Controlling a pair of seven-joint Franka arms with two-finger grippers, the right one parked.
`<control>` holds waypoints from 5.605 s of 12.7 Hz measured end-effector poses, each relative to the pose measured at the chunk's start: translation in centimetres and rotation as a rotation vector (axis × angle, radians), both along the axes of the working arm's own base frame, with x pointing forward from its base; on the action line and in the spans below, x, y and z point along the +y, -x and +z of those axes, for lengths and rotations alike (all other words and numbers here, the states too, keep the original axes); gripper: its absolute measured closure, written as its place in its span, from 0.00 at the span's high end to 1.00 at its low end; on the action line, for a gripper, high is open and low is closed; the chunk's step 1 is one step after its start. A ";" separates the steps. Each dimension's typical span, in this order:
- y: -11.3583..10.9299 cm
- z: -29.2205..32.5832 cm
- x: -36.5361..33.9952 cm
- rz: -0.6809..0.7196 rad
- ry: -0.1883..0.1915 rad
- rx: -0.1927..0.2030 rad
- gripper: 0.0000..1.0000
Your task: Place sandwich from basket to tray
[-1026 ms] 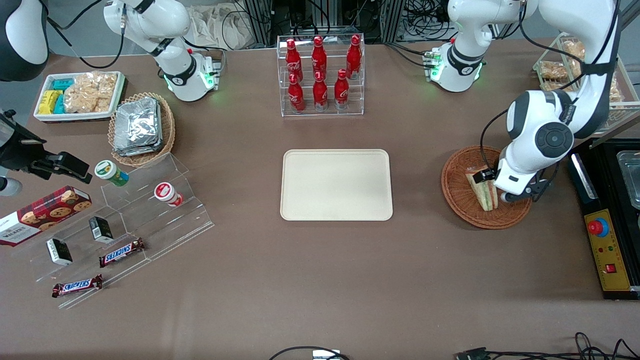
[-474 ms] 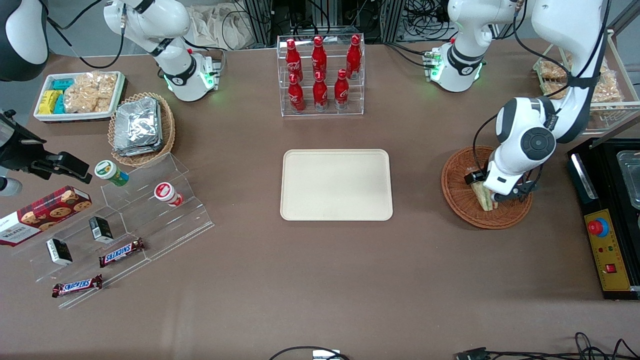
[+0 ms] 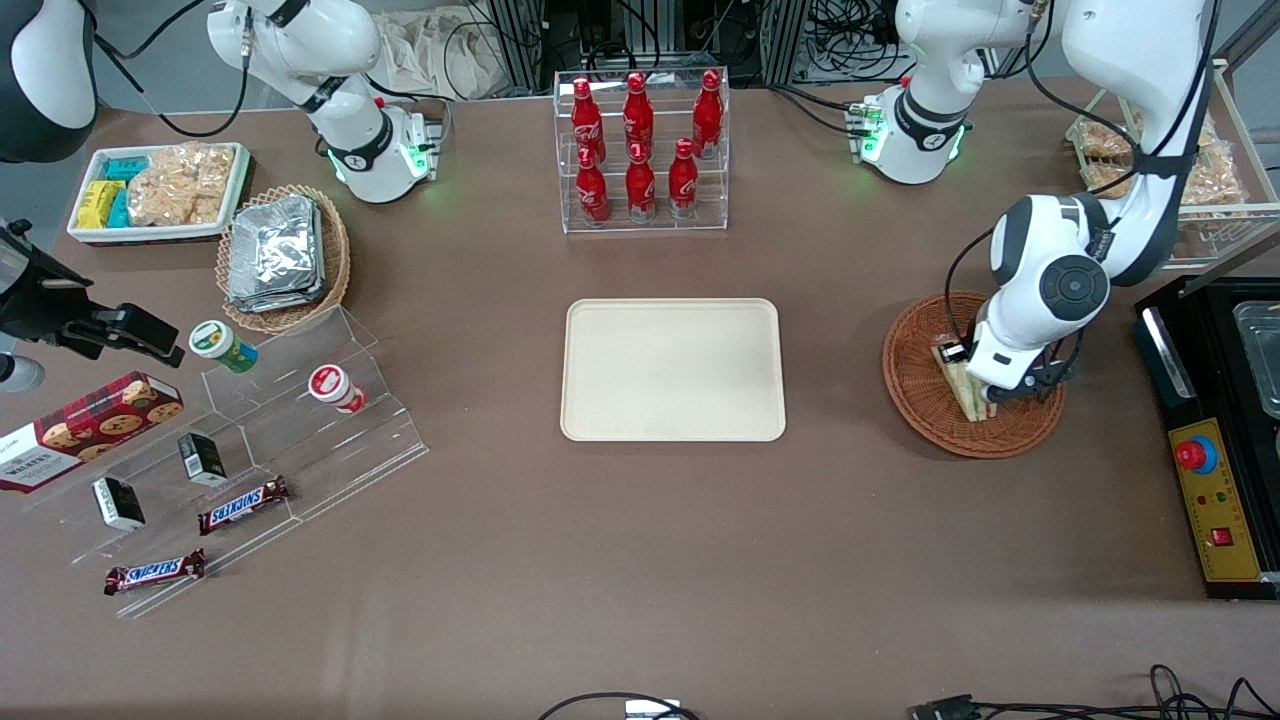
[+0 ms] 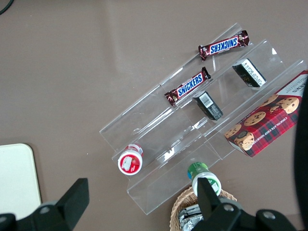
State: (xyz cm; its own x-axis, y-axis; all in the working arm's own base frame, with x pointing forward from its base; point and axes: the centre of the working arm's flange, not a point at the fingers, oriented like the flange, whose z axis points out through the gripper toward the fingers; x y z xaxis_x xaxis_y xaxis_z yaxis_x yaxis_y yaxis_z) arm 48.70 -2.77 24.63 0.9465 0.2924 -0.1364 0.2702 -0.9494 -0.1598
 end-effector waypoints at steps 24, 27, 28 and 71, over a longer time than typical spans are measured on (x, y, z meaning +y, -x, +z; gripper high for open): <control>-3.0 30.0 -26.6 -0.006 0.061 0.006 0.18; -3.9 22.3 -31.9 0.033 0.101 0.028 0.18; -3.7 19.3 -33.0 0.023 0.112 0.031 0.18; -5.4 33.8 -1.9 -0.098 0.037 -0.043 1.00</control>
